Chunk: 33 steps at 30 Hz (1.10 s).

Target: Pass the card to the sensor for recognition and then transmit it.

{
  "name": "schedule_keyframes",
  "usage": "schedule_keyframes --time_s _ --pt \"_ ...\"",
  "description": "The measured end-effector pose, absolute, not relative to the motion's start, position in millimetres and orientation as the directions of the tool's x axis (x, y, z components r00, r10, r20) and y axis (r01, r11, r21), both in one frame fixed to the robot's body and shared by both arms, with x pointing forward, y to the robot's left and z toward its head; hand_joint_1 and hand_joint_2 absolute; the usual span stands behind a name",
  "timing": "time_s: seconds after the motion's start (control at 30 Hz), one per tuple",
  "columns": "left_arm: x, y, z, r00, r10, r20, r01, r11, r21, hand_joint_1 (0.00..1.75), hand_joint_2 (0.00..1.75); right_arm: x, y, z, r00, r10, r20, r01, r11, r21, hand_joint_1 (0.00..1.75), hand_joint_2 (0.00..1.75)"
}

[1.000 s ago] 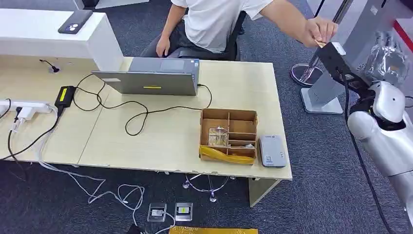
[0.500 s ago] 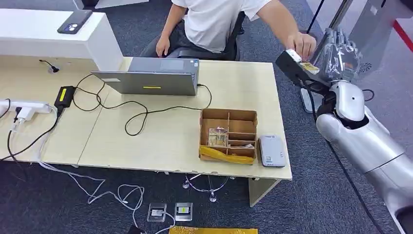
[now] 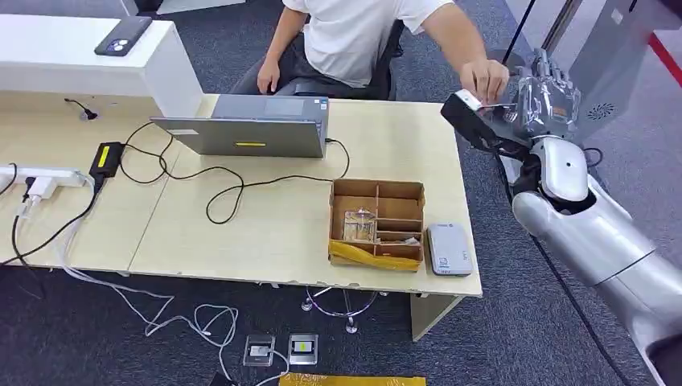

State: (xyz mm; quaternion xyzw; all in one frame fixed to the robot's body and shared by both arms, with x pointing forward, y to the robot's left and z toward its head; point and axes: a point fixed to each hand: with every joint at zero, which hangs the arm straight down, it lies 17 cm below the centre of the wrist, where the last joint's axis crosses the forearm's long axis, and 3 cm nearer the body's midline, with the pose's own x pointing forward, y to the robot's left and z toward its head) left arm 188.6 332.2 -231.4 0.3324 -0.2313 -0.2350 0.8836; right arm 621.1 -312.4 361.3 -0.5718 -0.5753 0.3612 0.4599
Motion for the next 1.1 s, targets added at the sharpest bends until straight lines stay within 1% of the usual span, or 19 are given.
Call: schedule_keyframes --time_s 0.73,1.0,1.1 --pt "186 336 -232 0.783 -0.571 0.246 0.265 0.665 0.699 0.00 0.00 623 -288 352 0.021 0.993 0.118 0.318 0.106 -0.942 1.75 1.75" --pt "185 336 -232 0.790 -0.560 0.250 0.256 0.671 0.696 0.00 0.00 621 -284 324 0.008 0.991 0.135 0.270 0.128 -0.954 1.75 1.75" --pt "184 336 -233 0.791 -0.555 0.258 0.249 0.676 0.693 0.00 0.00 617 -290 300 0.020 0.988 0.155 0.236 0.146 -0.961 1.75 1.75"
